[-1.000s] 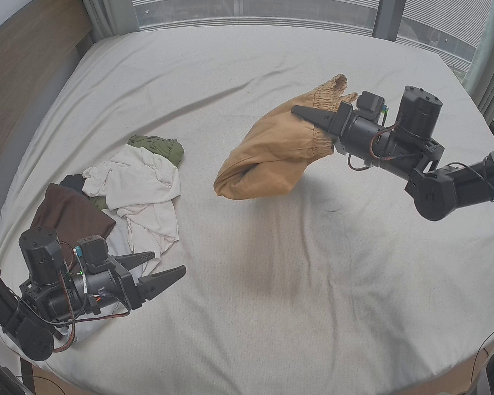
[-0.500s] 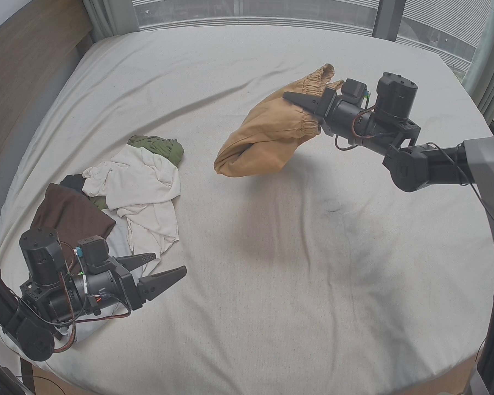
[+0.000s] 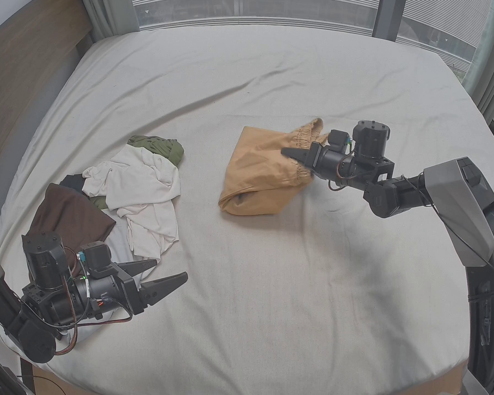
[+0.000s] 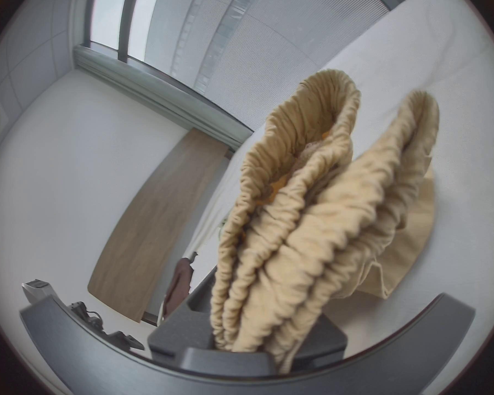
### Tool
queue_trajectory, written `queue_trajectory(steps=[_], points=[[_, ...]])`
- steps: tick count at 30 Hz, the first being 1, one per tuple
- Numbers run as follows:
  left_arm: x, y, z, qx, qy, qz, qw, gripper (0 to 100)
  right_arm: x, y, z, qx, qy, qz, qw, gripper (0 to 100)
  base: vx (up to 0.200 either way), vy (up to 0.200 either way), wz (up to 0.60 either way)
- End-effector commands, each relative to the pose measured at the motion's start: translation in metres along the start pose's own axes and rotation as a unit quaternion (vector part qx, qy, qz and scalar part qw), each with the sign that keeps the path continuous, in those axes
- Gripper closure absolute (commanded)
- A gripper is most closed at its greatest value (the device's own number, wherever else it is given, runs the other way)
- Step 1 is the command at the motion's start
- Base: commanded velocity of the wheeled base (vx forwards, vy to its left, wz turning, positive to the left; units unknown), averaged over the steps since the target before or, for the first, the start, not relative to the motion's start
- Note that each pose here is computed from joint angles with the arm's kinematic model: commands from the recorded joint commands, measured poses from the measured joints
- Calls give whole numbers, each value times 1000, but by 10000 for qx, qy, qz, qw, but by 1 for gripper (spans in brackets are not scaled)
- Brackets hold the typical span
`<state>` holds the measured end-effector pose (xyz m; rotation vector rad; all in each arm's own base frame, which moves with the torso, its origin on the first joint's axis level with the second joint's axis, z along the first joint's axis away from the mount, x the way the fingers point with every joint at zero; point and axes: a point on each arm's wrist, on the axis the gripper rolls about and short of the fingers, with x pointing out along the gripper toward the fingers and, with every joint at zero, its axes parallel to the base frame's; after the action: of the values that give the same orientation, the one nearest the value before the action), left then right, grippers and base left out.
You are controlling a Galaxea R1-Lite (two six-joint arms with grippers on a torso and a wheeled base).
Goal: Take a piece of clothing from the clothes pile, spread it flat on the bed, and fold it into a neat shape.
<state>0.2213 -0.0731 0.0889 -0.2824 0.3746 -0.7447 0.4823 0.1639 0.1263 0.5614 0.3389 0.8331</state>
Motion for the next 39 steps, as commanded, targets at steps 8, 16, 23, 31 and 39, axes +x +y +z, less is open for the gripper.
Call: queue_trajectory(steps=[8,16,23,31,39], points=[[2,-2,-1,-4,38,-45,10000,0,-27,-46,-12,103,198,-554,9982,100,0,0,0],[2,-3,0,-43,12,-68,10000,0,-26,-46,-14,34,132,-486,9987,100,0,0,0],[2,-3,1,-36,-14,-75,10000,0,-28,-42,-21,-10,66,-482,9988,0,0,0,0],[0,-6,9,-186,-367,-190,9990,0,-84,5,-5,-212,59,-610,9979,0,0,0,0],[-11,-24,1,-200,-488,-518,9973,0,-166,68,0,-571,-61,-722,9957,0,0,0,0]])
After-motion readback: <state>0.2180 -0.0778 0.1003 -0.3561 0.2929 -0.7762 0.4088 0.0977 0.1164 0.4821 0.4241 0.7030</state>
